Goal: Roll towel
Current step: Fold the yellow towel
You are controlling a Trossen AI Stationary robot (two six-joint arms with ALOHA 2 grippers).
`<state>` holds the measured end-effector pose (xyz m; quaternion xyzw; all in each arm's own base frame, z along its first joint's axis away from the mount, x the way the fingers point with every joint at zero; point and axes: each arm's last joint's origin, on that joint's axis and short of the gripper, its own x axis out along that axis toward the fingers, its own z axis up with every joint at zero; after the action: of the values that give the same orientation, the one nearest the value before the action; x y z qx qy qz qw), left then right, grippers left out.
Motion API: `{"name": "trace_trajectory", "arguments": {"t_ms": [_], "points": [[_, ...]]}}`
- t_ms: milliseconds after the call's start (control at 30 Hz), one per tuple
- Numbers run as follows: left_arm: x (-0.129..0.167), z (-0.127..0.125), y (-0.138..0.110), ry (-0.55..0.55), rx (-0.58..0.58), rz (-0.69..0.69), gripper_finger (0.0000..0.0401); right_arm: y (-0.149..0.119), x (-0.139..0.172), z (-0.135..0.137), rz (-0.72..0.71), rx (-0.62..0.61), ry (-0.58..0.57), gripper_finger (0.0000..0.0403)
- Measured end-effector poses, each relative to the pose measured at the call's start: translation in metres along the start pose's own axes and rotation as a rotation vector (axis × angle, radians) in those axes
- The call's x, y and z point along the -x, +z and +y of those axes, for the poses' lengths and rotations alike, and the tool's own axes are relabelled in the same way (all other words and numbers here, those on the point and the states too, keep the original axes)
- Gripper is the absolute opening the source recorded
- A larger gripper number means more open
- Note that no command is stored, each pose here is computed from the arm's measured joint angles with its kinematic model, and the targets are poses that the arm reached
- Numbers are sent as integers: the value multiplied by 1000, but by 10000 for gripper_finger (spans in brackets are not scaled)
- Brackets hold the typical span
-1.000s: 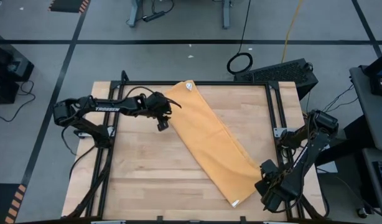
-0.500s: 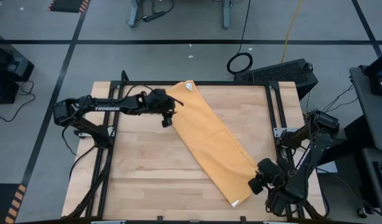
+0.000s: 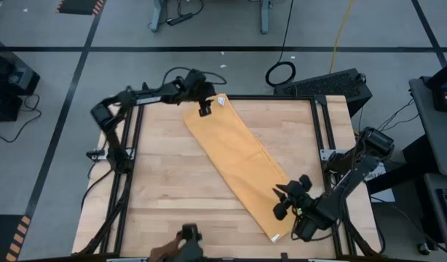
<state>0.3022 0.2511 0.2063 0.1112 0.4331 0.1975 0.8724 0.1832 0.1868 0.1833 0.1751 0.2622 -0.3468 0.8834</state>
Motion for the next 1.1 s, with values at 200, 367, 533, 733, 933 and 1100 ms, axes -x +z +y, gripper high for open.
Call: {"name": "trace_trajectory", "arguments": {"t_ms": [200, 367, 533, 733, 933, 1100], "points": [[-36, 8, -34, -48, 132, 161, 199, -3, -25, 2, 5, 9, 31, 77], [-42, -1, -50, -84, 154, 224, 184, -2, -37, 2, -8, 42, 33, 77], [-42, 5, -60, -44, 163, 270, 159, 3, -50, -3, -14, 51, -2, 77], [-41, 15, -64, -76, 148, 213, 168, 9, -59, -4, -17, 51, -30, 77], [-39, 26, -73, -146, 175, 169, 225, 17, -68, -2, -26, 44, -32, 77], [-41, 31, -77, -180, 158, 128, 266, 26, -78, 1, -43, 60, -31, 77]]}}
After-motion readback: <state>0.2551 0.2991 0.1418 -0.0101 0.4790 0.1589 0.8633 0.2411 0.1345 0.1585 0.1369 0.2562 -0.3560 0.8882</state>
